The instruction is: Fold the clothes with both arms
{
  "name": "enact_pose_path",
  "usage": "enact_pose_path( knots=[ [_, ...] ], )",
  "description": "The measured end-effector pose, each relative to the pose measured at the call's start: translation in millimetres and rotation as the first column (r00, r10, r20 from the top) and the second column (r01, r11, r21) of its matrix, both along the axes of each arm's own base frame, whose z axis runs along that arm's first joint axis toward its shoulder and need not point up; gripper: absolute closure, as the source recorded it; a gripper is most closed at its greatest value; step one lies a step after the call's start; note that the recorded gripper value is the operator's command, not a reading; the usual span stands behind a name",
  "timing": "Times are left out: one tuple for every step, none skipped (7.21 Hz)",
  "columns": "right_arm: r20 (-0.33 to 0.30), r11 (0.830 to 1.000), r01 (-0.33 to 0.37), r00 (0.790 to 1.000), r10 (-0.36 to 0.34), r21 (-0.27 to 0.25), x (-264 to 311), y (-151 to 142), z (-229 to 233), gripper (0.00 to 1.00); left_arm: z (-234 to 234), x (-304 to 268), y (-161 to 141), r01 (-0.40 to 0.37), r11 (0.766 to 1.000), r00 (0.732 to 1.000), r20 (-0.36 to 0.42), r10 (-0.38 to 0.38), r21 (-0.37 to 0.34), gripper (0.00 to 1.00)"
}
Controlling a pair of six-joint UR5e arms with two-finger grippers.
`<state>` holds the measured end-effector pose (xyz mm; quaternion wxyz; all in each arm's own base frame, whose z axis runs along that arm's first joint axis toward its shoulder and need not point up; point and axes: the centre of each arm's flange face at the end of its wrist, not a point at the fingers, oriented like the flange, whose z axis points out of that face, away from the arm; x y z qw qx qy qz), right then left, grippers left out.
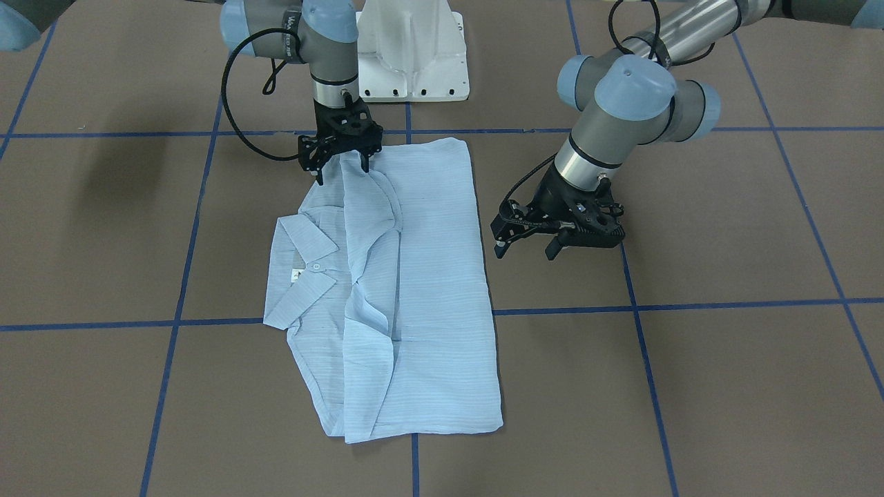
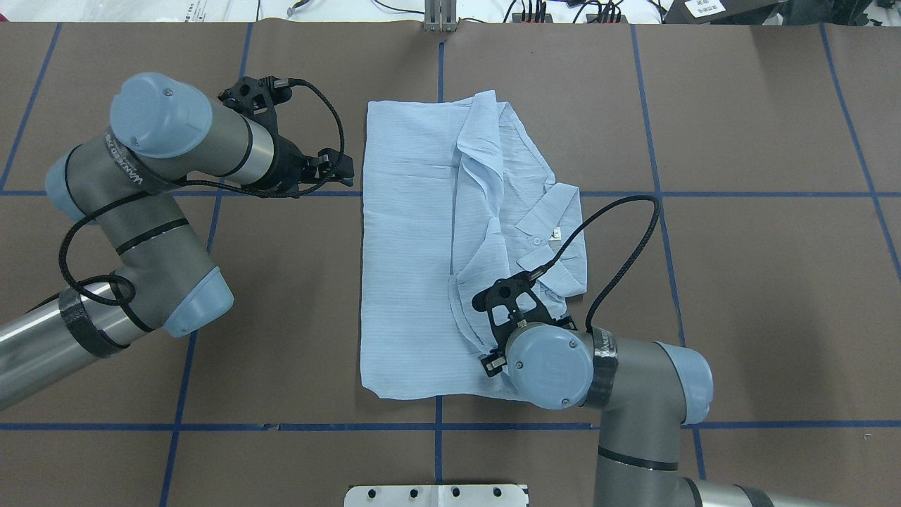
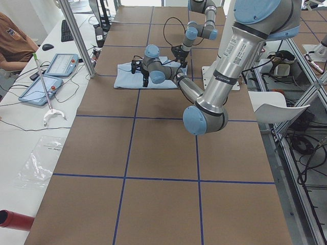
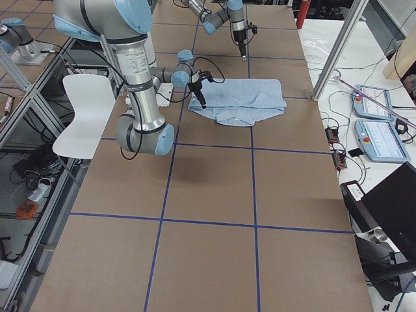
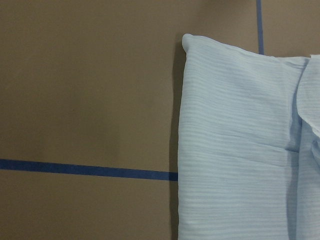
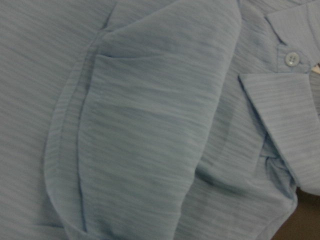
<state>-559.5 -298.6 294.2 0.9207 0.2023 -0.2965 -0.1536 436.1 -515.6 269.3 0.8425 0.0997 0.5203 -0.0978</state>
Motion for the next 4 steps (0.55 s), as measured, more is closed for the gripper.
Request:
enact_pose_path(
  knots=[
    [-0.015,1.0,0.0,1.0,0.0,0.011,17,-9,10,0.0,-1,3,2,-0.003,1.0,1.0,-0.003,0.003,-0.002,0.0],
    [-0.029,1.0,0.003,1.0,-0.002,0.015,41,-15,23,0.0,-2,4,3,-0.005,1.0,1.0,-0.008,0.005,0.001,0.0],
    [-0.046,1.0,0.011,0.999,-0.01,0.015,73,-18,39,0.0,-3,5,3,-0.005,1.0,1.0,-0.015,0.005,0.006,0.0],
    [-0.06,1.0,0.018,0.998,-0.017,0.016,101,-21,51,0.0,-4,5,3,-0.006,1.0,1.0,-0.019,0.006,0.008,0.0]
  ],
)
